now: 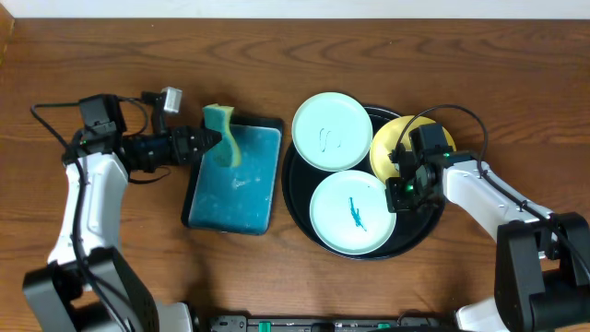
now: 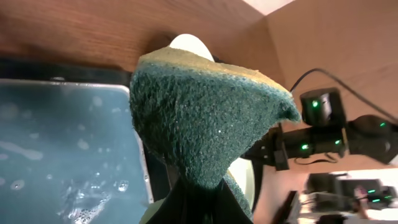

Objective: Clean dirty plates on tray and stack at the side
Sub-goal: 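Lift the wet sponge out of the basin with the left gripper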

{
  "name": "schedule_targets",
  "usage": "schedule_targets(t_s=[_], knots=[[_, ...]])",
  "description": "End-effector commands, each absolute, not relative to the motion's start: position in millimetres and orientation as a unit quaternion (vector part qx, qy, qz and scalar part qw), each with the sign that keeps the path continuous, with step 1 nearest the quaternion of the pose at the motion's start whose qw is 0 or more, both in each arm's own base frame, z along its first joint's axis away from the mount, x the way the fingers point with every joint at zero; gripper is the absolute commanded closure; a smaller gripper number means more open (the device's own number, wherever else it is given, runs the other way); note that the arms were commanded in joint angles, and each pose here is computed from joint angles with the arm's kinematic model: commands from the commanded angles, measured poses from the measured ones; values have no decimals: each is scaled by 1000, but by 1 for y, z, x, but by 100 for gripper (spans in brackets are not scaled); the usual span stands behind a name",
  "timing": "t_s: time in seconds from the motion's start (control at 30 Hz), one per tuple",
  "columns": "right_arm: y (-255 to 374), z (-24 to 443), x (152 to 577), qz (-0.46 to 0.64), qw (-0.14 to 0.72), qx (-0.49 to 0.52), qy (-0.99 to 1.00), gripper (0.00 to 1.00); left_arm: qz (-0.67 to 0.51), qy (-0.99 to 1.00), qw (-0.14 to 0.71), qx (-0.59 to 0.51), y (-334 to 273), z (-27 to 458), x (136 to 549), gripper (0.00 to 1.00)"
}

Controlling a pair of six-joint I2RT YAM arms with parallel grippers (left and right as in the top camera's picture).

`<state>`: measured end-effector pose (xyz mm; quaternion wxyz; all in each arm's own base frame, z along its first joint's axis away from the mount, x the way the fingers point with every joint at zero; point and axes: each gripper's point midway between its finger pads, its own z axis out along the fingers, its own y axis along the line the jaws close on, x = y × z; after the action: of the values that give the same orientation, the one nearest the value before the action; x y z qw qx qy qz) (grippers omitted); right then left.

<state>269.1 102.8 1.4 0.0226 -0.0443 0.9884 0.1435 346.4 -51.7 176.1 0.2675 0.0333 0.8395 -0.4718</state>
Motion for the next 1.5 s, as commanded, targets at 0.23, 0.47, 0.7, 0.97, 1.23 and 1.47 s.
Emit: schedule_targets(t_s=[0.23, 0.47, 0.7, 0.97, 1.23, 1.47], knots=[[100, -4, 268, 126, 16, -46, 991, 99, -512, 814, 273, 33, -53, 189, 349, 93], [100, -4, 268, 126, 16, -46, 991, 99, -512, 814, 273, 32, -52, 189, 349, 93], [100, -4, 268, 126, 15, -46, 991, 99, -508, 814, 282, 9, -36, 189, 350, 93], [100, -4, 268, 126, 15, -47, 991, 99, -506, 814, 285, 13, -35, 189, 350, 92], [100, -4, 268, 126, 16, -47, 991, 99, -504, 814, 288, 18, -35, 189, 350, 92], [100, -4, 269, 126, 18, -47, 991, 99, -504, 814, 287, 19, -36, 189, 350, 92]])
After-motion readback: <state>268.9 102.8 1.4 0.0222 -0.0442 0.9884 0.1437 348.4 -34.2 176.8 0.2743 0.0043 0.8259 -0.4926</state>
